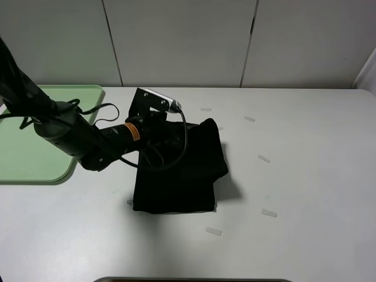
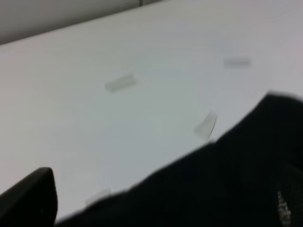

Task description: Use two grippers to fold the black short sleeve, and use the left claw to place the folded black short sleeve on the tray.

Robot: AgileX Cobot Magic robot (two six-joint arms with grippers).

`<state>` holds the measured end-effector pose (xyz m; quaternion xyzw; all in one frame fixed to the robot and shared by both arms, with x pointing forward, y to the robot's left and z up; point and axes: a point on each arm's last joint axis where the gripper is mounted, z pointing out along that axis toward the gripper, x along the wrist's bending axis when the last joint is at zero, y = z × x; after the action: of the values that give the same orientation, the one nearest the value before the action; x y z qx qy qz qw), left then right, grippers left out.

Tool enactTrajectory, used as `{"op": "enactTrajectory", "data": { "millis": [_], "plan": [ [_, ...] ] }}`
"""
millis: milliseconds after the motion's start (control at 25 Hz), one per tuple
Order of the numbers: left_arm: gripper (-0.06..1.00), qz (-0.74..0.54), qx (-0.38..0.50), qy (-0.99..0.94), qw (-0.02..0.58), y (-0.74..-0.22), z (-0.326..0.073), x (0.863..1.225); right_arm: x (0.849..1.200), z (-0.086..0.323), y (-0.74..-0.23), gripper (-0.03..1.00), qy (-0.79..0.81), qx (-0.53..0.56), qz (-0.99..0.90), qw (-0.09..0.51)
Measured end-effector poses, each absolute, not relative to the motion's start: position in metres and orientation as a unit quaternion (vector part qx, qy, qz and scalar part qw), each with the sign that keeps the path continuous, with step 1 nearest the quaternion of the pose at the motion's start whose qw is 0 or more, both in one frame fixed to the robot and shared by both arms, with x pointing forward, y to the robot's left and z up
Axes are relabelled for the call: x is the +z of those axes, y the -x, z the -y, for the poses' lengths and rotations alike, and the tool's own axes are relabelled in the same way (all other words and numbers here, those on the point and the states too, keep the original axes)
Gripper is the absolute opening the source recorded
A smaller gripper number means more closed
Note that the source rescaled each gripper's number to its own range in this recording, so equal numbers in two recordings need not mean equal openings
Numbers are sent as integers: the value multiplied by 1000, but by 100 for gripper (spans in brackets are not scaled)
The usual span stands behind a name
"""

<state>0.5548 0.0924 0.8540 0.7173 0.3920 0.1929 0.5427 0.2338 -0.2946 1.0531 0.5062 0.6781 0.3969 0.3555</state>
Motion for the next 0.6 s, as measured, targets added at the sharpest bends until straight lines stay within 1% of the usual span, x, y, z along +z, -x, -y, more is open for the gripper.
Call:
{"op": "enactTrajectory", "data": {
  "millis": [120, 240, 400, 520, 600],
  "plan": [
    [91, -397, 199, -708, 549, -555, -94, 894, 1053, 295, -234, 100, -506, 397, -678, 356],
    [91, -397, 214, -719, 529, -551, -99, 930, 1053, 295, -234, 100, -506, 397, -678, 356],
    [91, -400, 239, -746, 476, -542, -112, 962, 1053, 295, -234, 100, -506, 397, -678, 356],
    [91, -415, 241, -765, 430, -533, -123, 980, 1053, 295, -234, 100, -506, 397, -678, 356],
    [91, -435, 225, -777, 395, -526, -128, 988, 1053, 295, -234, 100, -506, 397, -678, 356]
  ]
}}
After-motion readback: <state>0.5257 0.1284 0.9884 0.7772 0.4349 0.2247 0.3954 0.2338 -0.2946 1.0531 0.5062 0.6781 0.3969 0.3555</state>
